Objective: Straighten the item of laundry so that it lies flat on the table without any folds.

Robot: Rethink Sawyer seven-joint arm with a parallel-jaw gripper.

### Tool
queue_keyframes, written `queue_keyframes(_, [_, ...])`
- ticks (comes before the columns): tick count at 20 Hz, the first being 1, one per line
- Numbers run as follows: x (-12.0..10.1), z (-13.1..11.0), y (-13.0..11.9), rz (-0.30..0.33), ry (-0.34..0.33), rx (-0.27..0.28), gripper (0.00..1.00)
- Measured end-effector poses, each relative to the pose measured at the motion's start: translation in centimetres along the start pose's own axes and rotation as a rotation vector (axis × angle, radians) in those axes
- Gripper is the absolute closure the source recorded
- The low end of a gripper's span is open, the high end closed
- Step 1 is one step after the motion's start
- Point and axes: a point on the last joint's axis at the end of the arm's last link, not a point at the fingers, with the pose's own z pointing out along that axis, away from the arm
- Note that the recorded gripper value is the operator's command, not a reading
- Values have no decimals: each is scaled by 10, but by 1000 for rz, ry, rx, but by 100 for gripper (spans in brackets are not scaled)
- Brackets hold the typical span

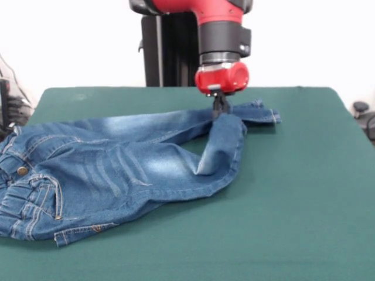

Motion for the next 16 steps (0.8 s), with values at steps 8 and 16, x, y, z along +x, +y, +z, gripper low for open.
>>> queue_keyframes(8, [43, 3, 23, 74, 83, -78, 100])
queue_keyframes(16, [66, 8, 64, 283, 96, -133, 100])
